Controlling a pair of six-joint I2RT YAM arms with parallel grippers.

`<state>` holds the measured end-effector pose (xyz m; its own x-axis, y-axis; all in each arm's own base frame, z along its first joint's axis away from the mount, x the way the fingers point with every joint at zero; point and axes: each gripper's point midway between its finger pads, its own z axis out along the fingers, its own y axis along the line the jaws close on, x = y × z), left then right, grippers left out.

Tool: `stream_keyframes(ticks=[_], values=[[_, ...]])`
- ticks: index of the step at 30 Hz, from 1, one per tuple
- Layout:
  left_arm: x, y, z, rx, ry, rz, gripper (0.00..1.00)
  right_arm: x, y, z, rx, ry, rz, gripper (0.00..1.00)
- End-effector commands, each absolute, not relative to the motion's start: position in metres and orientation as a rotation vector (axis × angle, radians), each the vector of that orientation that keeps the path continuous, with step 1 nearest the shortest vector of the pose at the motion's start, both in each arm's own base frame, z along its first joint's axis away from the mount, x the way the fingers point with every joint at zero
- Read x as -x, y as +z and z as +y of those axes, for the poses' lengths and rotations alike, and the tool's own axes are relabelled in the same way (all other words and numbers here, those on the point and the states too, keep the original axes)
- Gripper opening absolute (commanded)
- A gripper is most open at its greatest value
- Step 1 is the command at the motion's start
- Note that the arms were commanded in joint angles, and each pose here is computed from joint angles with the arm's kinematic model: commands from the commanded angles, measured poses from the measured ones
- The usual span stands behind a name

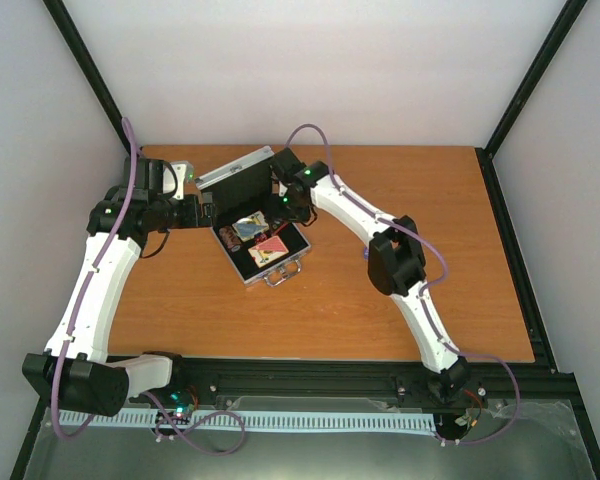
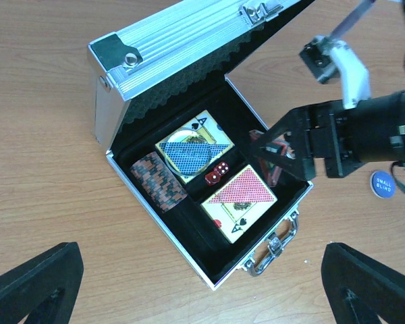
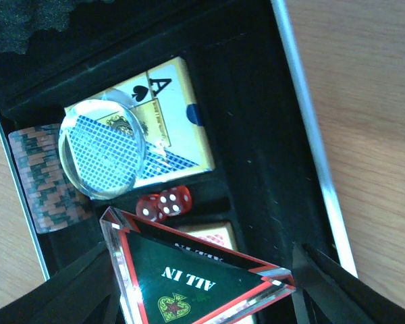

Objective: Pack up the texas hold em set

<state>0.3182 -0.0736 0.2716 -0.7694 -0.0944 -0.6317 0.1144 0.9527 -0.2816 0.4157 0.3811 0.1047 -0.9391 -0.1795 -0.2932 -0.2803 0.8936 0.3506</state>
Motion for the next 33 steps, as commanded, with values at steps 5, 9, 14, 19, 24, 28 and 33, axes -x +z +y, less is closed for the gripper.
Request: stream_keyframes(ticks=[5, 9, 14, 19, 24, 28, 33], values=[[-0.317, 0.284, -0.076, -0.029, -0.417, 2.379, 1.00, -0.428, 0.100, 0.414, 0.313, 0.686, 2.757, 0.57], [-0.317, 0.285, -0.077, -0.029, -0.423, 2.377, 1.00, -0.433, 0.091, 0.422, 0.288, 0.714, 2.757, 0.57], [-0.316, 0.286, -0.078, -0.032, -0.429, 2.375, 1.00, -0.431, 0.078, 0.431, 0.289, 0.721, 2.772, 0.57], [-0.315, 0.286, -0.078, -0.033, -0.432, 2.372, 1.00, -0.431, 0.066, 0.434, 0.276, 0.723, 2.782, 0.57], [-0.314, 0.285, -0.079, -0.034, -0.438, 2.375, 1.00, -0.432, 0.062, 0.441, 0.282, 0.750, 2.782, 0.60], [-0.314, 0.285, -0.079, -0.035, -0.440, 2.376, 1.00, -0.429, 0.063, 0.446, 0.299, 0.782, 2.779, 0.79], [-0.314, 0.284, -0.079, -0.034, -0.440, 2.376, 1.00, -0.431, 0.073, 0.448, 0.321, 0.799, 2.750, 0.90]])
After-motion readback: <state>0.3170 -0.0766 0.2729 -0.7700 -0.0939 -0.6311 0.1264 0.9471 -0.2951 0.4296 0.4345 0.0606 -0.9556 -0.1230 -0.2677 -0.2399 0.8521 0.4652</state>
